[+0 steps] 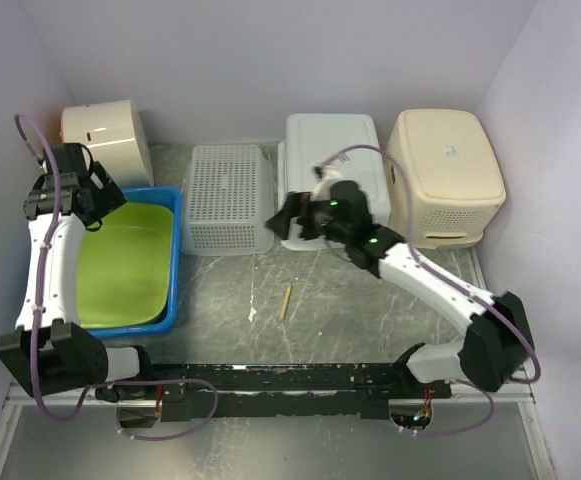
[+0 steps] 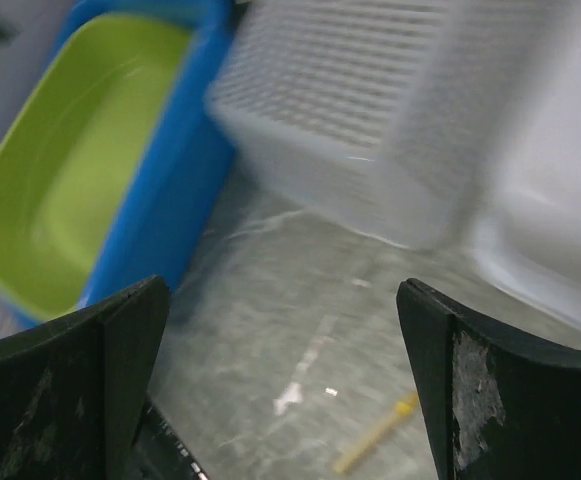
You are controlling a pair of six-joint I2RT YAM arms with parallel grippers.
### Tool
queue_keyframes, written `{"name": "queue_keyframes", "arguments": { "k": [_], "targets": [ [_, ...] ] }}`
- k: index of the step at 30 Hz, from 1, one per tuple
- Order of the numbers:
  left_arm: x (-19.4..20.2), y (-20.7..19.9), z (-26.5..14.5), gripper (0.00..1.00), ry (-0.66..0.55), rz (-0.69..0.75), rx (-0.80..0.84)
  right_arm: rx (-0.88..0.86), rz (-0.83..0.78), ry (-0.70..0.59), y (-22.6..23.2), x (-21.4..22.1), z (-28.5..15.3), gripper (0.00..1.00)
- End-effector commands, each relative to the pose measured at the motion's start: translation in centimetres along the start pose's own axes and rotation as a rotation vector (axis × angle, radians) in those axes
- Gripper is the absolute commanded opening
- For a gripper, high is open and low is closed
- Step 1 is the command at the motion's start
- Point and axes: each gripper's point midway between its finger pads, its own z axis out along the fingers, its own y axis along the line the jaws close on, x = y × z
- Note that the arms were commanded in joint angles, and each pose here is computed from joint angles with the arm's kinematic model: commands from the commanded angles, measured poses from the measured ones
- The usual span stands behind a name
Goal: Turn the large container upside down
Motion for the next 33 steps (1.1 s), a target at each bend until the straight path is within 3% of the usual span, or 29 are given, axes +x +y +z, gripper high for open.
{"name": "queue_keyframes", "arguments": {
  "k": [1, 4, 7, 12, 19, 24, 30, 33],
  "targets": [
    [-2.1, -4.1, -3.9, 0.99, -0.017, -0.018, 0.25, -0.358, -0.314, 0.012, 12.1, 2.0, 2.6, 0.97],
    [-3.0, -4.2, -5.2, 0.99, -0.022, 0.023, 0.262, -0.466, -0.459, 0.066, 16.8, 5.3, 4.4, 0.96],
    [-1.3, -3.1, -4.1, 0.99, 0.02, 0.06, 0.216, -0.461, -0.512, 0.115, 18.4, 7.9, 6.7, 0.96],
    [5.5, -5.7, -3.8, 1.0, 0.186, 0.119, 0.338, -0.326, -0.44, 0.156, 16.4, 9.1, 9.1, 0.96],
    [14.4, -5.6, -5.1, 0.99, 0.296, 0.243, 0.162, -0.086, -0.403, 0.254, 11.2, 10.8, 9.4, 0.98],
    [16.6, -4.9, -5.0, 0.99, 0.314, 0.171, 0.142, -0.079, -0.306, 0.26, 11.0, 11.2, 8.7, 0.98],
    [16.3, -4.2, -5.7, 0.81, 0.302, 0.062, 0.101, -0.111, -0.249, 0.215, 11.3, 10.5, 7.6, 0.98],
    [16.1, -5.3, -6.6, 0.78, 0.293, -0.01, 0.175, -0.076, -0.245, 0.205, 10.2, 10.2, 7.4, 0.98]
  ]
}}
